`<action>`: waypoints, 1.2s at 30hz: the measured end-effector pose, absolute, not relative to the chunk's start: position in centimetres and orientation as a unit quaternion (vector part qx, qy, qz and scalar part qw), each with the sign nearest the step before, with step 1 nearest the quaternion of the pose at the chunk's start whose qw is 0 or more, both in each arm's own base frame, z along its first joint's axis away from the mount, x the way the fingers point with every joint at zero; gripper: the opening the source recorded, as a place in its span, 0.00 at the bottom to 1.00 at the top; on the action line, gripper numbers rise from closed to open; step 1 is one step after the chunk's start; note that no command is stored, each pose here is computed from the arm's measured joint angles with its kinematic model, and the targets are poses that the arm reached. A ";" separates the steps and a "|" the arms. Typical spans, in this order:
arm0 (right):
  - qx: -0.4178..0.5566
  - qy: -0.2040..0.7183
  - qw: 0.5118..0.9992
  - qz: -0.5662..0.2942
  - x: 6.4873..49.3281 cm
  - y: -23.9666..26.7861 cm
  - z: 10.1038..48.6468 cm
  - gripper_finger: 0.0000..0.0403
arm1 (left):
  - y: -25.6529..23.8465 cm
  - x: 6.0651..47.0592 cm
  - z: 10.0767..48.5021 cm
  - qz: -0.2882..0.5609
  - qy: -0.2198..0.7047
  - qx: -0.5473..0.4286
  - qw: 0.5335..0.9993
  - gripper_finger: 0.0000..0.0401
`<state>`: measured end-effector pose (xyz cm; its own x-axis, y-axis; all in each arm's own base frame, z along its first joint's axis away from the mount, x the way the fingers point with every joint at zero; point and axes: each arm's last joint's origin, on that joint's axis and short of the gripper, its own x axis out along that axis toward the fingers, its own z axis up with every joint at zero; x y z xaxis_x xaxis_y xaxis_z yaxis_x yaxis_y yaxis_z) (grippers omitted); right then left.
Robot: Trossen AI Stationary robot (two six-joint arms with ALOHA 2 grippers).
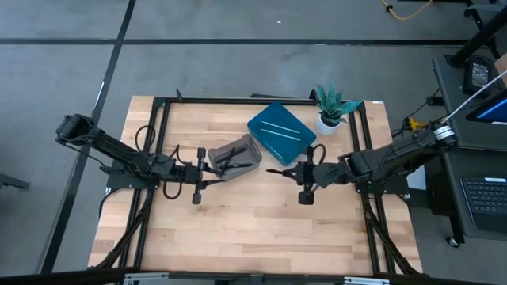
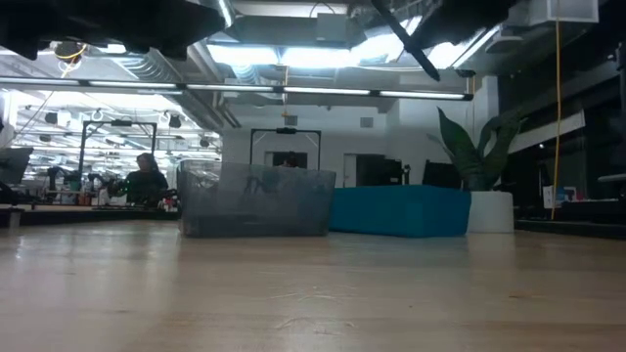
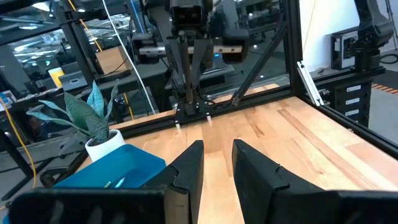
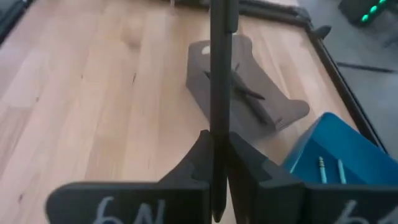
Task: Sort pens & pencils
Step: Put the black pen into the black bin
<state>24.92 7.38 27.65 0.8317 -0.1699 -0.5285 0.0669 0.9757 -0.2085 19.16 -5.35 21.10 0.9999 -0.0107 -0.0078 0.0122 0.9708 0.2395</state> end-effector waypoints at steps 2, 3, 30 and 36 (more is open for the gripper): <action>-0.085 0.257 0.961 -0.059 24.4 7.2 26.7 0.06 | -5.4 19.2 21.1 -0.006 0.004 0.121 0.993 0.20; -0.085 0.241 0.965 -0.057 24.3 7.2 26.3 0.06 | -5.4 19.2 21.1 -0.006 0.003 0.121 0.993 0.20; -0.072 0.012 0.997 0.024 25.7 3.4 20.6 0.06 | -1.8 21.5 20.5 -0.023 -0.042 0.068 0.997 0.20; -0.072 0.008 0.996 0.046 27.9 2.6 20.4 0.06 | -1.4 23.1 20.7 -0.031 -0.037 0.065 0.997 0.20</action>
<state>27.94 2.56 20.41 0.9956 0.0905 -0.0235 -0.0929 0.9853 -0.1434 23.12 -1.40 20.73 0.9953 -0.0668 0.0704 0.0571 0.9896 0.1324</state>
